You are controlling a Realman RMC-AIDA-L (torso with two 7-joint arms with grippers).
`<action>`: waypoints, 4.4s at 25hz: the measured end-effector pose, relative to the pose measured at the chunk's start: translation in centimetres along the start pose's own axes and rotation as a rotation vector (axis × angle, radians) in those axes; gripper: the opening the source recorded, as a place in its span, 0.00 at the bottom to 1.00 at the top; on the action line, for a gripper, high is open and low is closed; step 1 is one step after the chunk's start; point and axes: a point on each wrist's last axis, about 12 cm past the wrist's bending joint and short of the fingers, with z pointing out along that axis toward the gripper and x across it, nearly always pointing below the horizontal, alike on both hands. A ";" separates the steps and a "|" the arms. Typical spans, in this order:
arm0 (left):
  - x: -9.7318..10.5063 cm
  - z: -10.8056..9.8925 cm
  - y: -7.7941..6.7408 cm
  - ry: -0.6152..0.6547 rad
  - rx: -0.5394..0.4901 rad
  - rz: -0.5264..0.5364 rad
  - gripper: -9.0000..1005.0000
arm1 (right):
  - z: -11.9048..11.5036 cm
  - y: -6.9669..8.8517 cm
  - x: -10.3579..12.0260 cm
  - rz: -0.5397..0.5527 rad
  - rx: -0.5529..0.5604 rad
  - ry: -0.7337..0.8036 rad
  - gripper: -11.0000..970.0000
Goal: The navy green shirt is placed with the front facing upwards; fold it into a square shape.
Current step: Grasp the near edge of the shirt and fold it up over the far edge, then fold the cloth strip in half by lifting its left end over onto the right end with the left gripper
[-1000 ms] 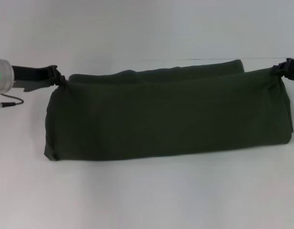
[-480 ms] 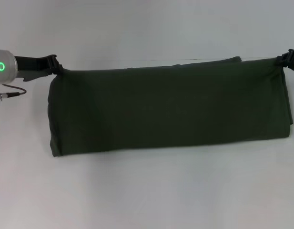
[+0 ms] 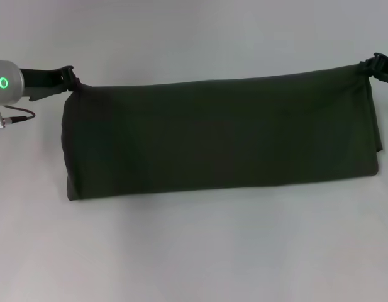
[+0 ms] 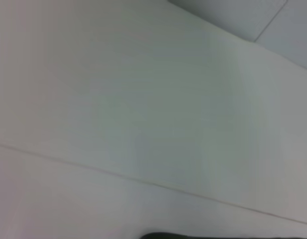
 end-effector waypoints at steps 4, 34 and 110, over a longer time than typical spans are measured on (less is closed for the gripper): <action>-0.1 0.1 0.0 -0.011 -0.013 0.002 0.01 | 0.2 0.4 -0.3 -0.010 -0.001 -0.007 0.09; 0.4 0.7 0.1 -0.063 -0.028 -0.051 0.14 | 0.5 -0.8 -2.8 -0.009 0.053 -0.006 0.19; 16.6 -6.9 9.0 0.003 0.335 -0.851 0.64 | -11.1 -7.1 9.5 0.239 -0.539 0.063 0.97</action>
